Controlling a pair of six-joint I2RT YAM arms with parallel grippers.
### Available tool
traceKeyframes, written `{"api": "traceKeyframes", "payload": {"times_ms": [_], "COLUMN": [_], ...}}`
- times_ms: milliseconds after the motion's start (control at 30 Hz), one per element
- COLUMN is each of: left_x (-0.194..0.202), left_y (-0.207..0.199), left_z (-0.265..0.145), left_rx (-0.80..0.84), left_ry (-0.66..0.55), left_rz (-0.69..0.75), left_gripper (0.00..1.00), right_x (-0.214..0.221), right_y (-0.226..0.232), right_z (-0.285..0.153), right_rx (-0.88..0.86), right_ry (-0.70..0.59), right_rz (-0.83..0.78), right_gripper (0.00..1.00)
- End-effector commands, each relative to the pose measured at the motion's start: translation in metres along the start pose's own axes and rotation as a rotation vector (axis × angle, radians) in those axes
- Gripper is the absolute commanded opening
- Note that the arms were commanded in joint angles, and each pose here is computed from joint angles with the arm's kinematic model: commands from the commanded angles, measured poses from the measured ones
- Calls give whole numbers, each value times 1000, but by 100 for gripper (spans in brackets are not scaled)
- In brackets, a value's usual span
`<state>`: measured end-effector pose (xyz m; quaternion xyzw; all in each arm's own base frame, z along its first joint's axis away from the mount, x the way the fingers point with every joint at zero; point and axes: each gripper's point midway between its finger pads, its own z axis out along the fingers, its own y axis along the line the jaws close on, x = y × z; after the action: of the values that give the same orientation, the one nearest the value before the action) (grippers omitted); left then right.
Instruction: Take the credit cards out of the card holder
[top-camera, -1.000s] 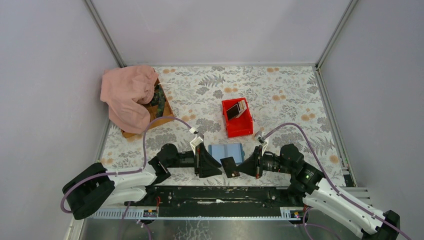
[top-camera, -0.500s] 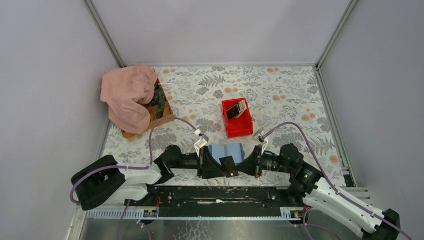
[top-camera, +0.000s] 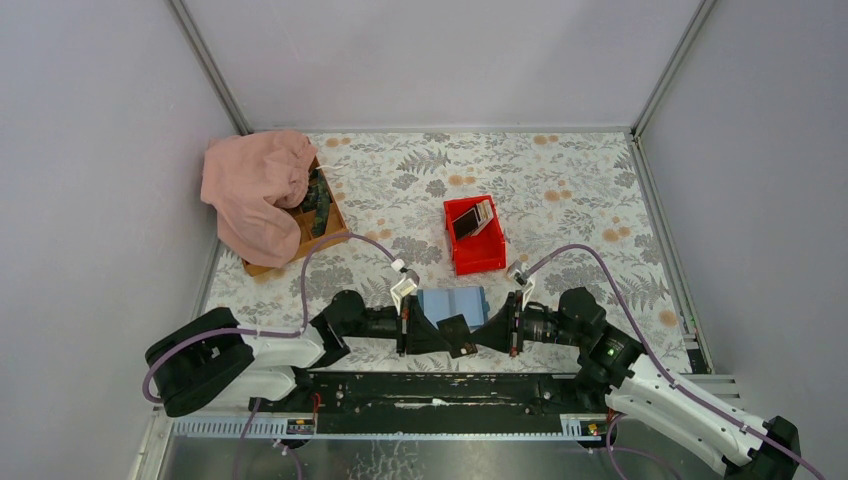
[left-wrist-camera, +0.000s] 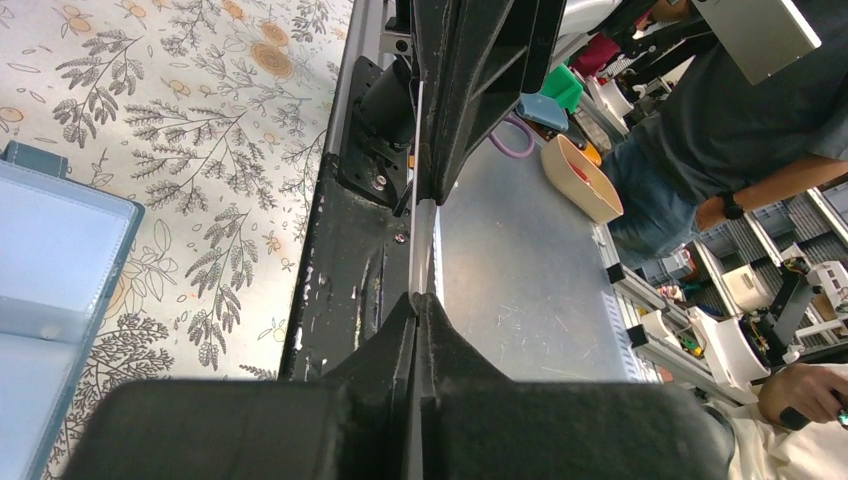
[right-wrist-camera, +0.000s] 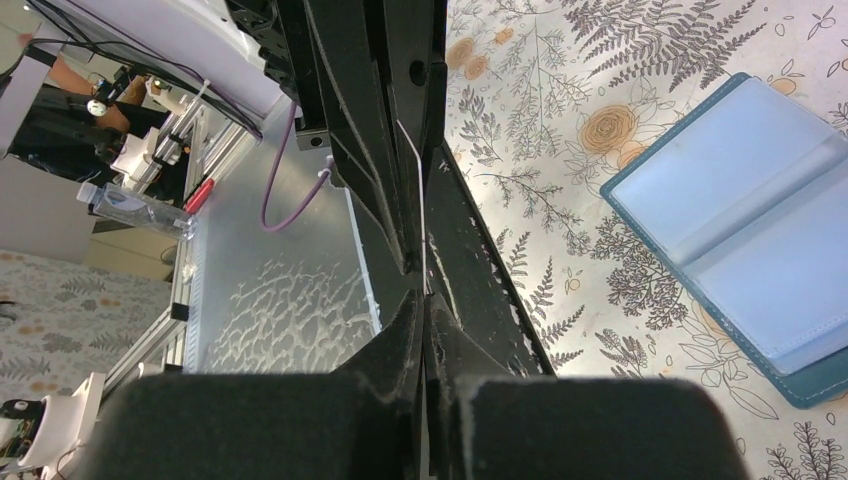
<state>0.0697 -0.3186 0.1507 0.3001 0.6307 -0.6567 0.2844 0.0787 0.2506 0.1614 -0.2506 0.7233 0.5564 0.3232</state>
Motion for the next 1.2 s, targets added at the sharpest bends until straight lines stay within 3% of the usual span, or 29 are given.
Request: {"api": "traceKeyframes", "payload": {"times_ms": [0,267,300,333,467,733,1000,1167], "left_x": [-21,-12,-11,-9,-1,11,13,14], "left_y": [-18,-25,-26,-26,-30,-33,-30,-29], "left_z": [7,6,5,4,1,1,3,3], "left_rx": [74,119,122,127,145,156,145,141], "left_ry": [-65,-17,-9,0,40,129,137,140], "left_rz": [79,78,78,80,84,97,101,100], "left_gripper": [0,0,0,0,0,0,0,0], "right_x": [-10,-21,-25,-28,-35,-44,-43,-52], "right_y": [6,8,13,16,22,32,42,44], "right_z": [1,-6,-8,-9,-14,-9,-5,-10], "right_rx": [-28,9,5,1,6,-29,-87,-70], "right_ry": [-35,-52,-57,-59,-52,-31,-3,-49], "right_rz": [-23,-81,-92,-104,-144,-167,-162,-178], "right_gripper": [0,0,4,16,27,30,33,36]}}
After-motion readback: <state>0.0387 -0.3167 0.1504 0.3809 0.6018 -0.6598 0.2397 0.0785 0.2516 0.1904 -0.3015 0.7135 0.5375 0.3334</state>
